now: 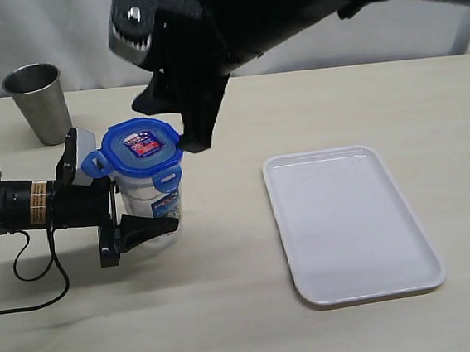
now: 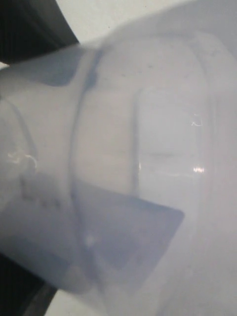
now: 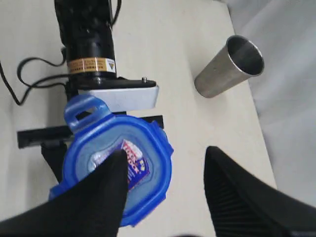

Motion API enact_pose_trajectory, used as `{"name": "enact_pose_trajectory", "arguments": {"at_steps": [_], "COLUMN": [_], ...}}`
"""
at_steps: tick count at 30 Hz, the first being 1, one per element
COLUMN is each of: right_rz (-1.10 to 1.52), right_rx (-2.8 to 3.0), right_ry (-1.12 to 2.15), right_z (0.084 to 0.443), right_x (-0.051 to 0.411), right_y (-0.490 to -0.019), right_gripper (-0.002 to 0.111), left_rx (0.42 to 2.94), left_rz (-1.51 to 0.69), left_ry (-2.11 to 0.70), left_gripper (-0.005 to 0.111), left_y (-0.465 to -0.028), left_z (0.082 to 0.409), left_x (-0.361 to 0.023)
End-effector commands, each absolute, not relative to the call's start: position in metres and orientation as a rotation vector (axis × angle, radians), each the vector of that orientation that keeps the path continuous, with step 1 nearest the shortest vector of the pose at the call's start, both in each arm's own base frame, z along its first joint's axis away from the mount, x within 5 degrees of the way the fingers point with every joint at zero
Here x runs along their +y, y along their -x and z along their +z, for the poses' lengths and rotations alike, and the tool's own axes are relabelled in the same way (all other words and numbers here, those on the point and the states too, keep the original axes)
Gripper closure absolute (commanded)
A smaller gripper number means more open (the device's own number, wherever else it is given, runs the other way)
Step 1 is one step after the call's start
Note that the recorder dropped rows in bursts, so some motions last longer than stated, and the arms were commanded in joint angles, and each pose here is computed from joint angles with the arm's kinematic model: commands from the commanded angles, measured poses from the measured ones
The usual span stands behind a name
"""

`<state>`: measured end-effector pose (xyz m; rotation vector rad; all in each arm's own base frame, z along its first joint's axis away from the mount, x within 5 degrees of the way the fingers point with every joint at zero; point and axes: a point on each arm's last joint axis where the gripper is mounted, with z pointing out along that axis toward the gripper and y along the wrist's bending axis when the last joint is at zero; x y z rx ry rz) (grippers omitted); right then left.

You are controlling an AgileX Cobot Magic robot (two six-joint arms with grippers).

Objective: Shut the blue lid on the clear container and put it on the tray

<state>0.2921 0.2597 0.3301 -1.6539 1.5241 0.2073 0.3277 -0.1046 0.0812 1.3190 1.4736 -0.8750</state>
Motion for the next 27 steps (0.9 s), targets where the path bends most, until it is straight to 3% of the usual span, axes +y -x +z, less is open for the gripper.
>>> {"name": "enact_pose_trajectory", "arguments": {"at_steps": [1, 27], "right_rz": [0.050, 0.084], "right_rx": [1.456, 1.484], "right_ry": [1.804, 2.001], "right_z": [0.300, 0.249], "right_x": [0.265, 0.274], "right_y": [-0.287, -0.281], "right_gripper": [0.062, 0.068], "left_rx": [1.444, 1.444], "left_rz": [-0.894, -0.894], "left_ry": [-1.294, -1.292], "left_gripper": [0.107, 0.107], "left_y": [-0.329, -0.329], "left_z": [0.088, 0.088], "left_x": [-0.108, -0.108]}}
